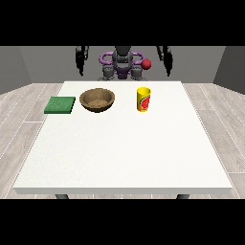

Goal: Pick the cup and pour the ball into the bowl, then pick the bowl and place it on the pad

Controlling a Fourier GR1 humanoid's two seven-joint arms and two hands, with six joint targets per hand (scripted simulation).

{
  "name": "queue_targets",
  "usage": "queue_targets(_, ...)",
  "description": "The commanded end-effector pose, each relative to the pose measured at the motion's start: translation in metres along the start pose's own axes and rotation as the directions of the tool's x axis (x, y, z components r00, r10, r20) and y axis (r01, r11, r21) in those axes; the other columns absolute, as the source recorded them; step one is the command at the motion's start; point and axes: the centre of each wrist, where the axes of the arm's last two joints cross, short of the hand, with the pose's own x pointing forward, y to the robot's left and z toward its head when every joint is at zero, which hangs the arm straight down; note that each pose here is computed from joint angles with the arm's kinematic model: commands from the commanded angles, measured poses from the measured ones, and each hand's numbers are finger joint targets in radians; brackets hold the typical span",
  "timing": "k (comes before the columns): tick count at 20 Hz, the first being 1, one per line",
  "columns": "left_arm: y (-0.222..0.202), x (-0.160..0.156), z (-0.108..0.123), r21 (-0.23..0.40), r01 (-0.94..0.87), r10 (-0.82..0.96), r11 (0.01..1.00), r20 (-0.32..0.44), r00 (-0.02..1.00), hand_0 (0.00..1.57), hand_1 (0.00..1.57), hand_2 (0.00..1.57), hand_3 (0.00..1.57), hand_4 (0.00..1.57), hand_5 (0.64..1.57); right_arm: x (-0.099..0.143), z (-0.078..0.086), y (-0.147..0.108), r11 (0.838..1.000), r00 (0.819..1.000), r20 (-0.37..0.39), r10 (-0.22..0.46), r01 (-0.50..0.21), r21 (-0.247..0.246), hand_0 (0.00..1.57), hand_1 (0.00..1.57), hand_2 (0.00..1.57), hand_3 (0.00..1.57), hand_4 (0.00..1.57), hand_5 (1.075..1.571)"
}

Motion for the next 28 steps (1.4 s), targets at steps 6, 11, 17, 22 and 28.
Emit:
queue_targets(6, 0.012, 0.038, -0.007, -0.006, 0.024, -0.024, 1.0, 0.053, 0.998, 0.0, 0.0, 0.0, 0.0, 0.0, 1.57, 0.032, -0.001, -0.016, 0.999, 0.999, 0.015, 0.044, -0.044, -0.014, 0.0, 0.0, 0.33, 0.49, 0.85, 1.565)
queue_targets(11, -0.019, 0.083, -0.065, 0.04, -0.348, 0.328, 0.937, 0.246, 0.912, 0.0, 0.0, 0.0, 0.0, 0.0, 1.569, 0.092, -0.013, 0.092, 0.964, 0.939, 0.227, -0.258, 0.234, 0.129, 0.0, 0.0, 0.27, 0.41, 0.84, 1.567)
queue_targets(17, 0.004, 0.124, -0.095, 0.049, -0.319, 0.29, 0.947, 0.302, 0.908, 0.0, 0.0, 0.0, 0.0, 0.0, 1.567, 0.126, -0.007, 0.123, 0.972, 0.929, 0.287, -0.234, 0.215, 0.094, 0.0, 0.0, 0.35, 0.48, 0.82, 1.566)
queue_targets(22, -0.005, 0.1, -0.102, 0.036, -0.305, 0.272, 0.952, 0.362, 0.892, 0.0, 0.0, 0.0, 0.0, 0.0, 1.562, 0.138, -0.028, 0.102, 0.98, 0.919, 0.342, -0.195, 0.169, 0.105, 0.0, 0.0, 0.19, 0.46, 0.8, 1.566)
queue_targets(28, -0.023, 0.083, -0.103, -0.031, -0.271, 0.256, 0.962, 0.443, 0.859, 0.0, 0.0, 0.0, 0.0, 0.0, 1.549, 0.16, -0.064, 0.092, 0.992, 0.892, 0.439, -0.112, 0.126, -0.003, 0.0, 0.0, 0.45, 0.71, 0.71, 1.571)
